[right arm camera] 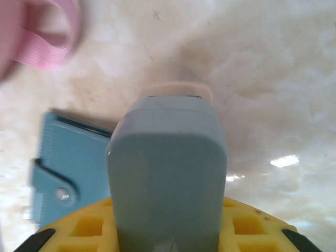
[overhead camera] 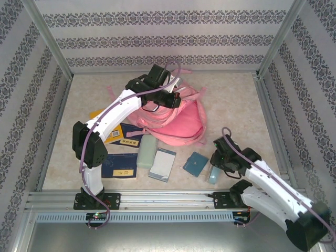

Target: Pack the student bag

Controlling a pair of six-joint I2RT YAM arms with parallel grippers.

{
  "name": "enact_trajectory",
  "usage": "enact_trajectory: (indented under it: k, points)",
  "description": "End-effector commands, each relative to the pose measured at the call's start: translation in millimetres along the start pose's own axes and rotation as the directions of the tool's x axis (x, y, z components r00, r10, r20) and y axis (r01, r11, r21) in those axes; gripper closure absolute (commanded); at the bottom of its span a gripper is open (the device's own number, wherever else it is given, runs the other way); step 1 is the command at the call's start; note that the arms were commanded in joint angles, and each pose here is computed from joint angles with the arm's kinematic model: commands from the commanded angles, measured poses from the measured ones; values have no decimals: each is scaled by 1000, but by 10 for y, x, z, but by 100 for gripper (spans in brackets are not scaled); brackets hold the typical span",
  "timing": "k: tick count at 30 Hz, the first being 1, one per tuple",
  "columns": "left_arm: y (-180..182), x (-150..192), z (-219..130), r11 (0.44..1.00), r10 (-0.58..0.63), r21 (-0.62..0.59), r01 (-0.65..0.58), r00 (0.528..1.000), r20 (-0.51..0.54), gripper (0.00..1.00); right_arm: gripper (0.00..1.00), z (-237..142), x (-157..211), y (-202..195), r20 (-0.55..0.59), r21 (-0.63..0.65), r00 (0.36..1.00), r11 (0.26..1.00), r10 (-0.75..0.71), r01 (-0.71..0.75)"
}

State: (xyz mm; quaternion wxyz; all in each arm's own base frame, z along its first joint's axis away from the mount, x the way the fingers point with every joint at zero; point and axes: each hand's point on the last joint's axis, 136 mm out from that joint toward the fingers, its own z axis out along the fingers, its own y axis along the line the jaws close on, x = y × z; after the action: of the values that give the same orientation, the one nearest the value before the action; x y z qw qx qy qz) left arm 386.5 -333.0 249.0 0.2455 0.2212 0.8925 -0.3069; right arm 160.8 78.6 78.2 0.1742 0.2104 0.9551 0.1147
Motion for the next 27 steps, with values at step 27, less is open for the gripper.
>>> enact_trajectory:
  k: [27]
  points:
    - [-125,-446,-711,993,109,-61,-103,987,116,100,100,-378,-1715,2630,68,-856,930,499,362,-132]
